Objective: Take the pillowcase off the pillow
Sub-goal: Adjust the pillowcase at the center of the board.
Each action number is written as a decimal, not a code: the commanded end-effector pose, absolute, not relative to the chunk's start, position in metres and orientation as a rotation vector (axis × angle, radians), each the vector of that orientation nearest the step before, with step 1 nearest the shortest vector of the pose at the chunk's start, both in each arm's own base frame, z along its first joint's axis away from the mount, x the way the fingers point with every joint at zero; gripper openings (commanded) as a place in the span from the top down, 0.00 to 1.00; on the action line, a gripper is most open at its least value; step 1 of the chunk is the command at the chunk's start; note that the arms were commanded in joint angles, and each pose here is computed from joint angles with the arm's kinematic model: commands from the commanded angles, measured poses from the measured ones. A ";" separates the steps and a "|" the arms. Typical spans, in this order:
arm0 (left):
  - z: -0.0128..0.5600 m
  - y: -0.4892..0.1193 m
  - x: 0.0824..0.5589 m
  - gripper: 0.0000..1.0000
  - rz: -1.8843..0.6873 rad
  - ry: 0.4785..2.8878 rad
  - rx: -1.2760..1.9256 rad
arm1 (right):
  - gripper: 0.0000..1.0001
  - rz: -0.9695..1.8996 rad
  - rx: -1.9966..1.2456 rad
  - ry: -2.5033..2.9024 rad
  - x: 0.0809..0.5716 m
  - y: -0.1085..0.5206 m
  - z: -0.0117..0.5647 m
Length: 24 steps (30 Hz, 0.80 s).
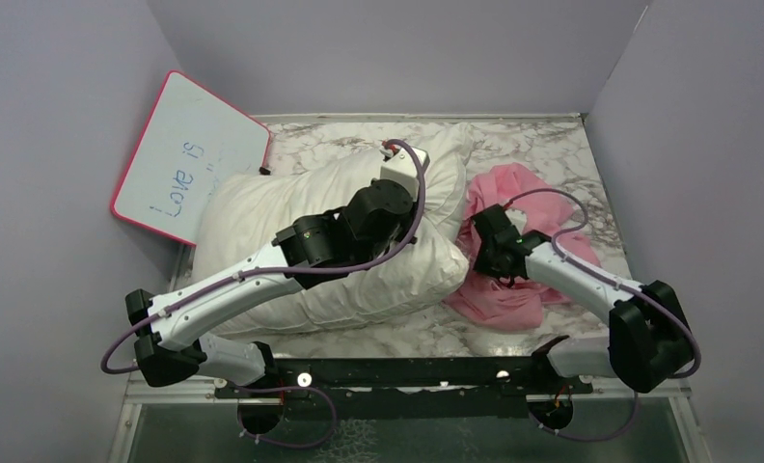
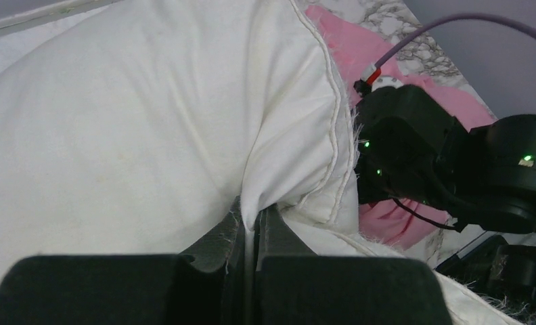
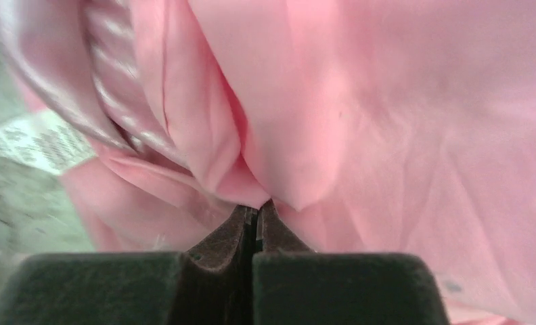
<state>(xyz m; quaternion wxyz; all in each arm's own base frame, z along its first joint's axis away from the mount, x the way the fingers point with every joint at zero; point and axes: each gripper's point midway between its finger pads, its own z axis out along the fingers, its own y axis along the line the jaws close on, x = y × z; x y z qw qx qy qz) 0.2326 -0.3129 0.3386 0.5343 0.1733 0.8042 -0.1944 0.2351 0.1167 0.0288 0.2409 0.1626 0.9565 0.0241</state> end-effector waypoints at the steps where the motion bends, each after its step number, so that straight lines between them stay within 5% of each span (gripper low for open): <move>1: 0.356 -0.277 0.244 1.00 -0.392 1.875 0.296 | 0.99 -0.079 0.526 2.350 0.290 0.074 0.110; 12: 0.324 -0.304 0.239 1.00 -0.472 1.937 0.379 | 0.99 -0.273 0.782 2.042 0.335 -0.072 0.237; 21: 0.256 -0.364 0.224 1.00 -0.645 2.076 0.515 | 0.93 -0.619 0.967 1.940 0.307 -0.143 0.235; 24: 0.228 -0.383 0.221 1.00 -0.698 2.132 0.535 | 0.97 -0.445 0.955 2.038 0.325 -0.130 0.224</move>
